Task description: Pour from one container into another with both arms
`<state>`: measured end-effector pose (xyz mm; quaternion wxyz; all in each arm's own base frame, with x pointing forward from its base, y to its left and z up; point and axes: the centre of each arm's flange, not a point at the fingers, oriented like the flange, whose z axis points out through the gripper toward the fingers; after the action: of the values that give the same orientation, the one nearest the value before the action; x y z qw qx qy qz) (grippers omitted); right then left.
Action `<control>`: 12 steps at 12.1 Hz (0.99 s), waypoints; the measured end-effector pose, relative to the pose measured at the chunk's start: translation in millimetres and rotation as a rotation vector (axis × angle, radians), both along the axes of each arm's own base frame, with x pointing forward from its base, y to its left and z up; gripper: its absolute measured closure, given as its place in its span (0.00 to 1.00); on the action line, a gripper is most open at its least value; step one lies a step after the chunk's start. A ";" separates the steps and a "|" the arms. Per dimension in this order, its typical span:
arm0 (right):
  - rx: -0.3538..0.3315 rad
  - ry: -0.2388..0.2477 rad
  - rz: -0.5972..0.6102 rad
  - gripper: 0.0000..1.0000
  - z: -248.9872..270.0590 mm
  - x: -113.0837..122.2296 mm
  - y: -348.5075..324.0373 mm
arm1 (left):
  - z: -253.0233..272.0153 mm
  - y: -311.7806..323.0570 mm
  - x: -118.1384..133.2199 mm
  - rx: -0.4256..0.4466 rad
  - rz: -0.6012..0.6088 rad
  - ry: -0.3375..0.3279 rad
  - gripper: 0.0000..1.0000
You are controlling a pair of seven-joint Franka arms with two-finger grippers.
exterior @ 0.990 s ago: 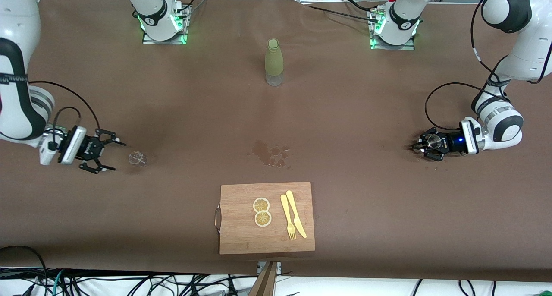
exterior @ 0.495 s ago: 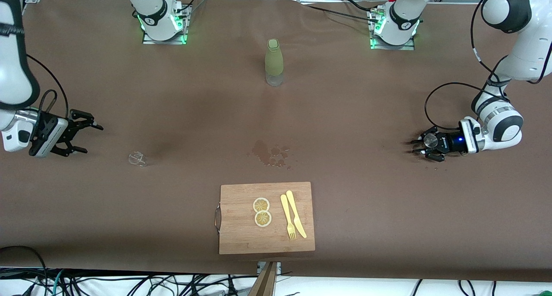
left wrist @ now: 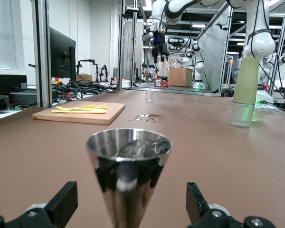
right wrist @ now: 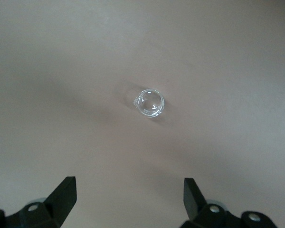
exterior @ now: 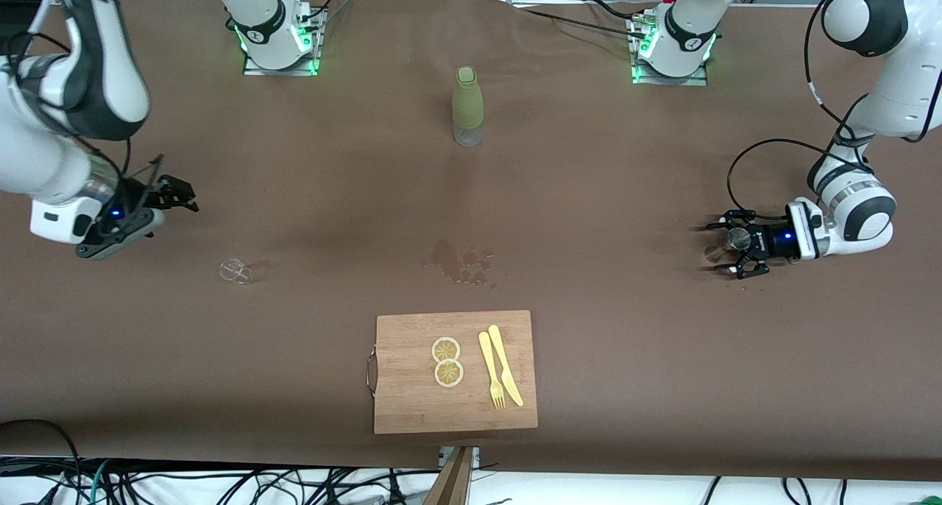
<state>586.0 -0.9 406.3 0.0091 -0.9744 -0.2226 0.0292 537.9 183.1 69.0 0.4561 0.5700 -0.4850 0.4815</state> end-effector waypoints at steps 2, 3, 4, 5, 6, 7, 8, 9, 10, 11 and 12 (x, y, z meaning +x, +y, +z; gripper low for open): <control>-0.049 -0.001 -0.170 0.00 4.5 -3.3 34.2 | 7.8 15.1 3.5 0.023 -0.015 -0.017 0.00; -0.057 -0.004 -0.237 0.00 6.0 -4.7 47.6 | 12.1 24.9 5.1 0.037 -0.015 -0.025 0.00; -0.062 -0.010 -0.296 0.00 9.6 -6.2 57.2 | 16.6 36.5 5.7 0.050 -0.012 -0.032 0.00; -0.067 -0.012 -0.350 0.00 17.2 -9.2 64.7 | 20.5 48.3 4.4 0.069 -0.019 -0.032 0.00; -0.076 -0.006 -0.388 0.00 29.7 -13.4 69.0 | 22.3 59.1 0.9 0.093 -0.032 -0.025 0.00; -0.087 0.006 -0.414 0.00 48.5 -17.9 70.0 | 25.8 72.5 -2.0 0.116 -0.039 -0.017 0.00; -0.096 0.016 -0.432 0.00 71.3 -22.2 68.0 | 32.4 87.5 -3.5 0.142 -0.051 -0.007 0.00; -0.103 0.021 -0.453 0.00 94.6 -25.7 62.6 | 42.2 104.9 -3.8 0.173 -0.062 0.014 0.00; -0.103 0.022 -0.481 0.00 116.6 -27.6 52.1 | 55.0 120.6 -2.4 0.199 -0.070 0.038 0.00; -0.098 0.019 -0.513 0.00 137.3 -27.7 37.1 | 70.1 133.6 0.3 0.222 -0.073 0.065 0.00; -0.094 0.022 -0.542 0.00 153.5 -28.5 22.8 | 85.2 141.7 3.5 0.246 -0.074 0.102 0.00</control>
<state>557.5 22.0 559.7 -0.0264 -0.9974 0.0478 0.0467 541.4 324.8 154.2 0.4244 0.6270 -0.5373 0.3716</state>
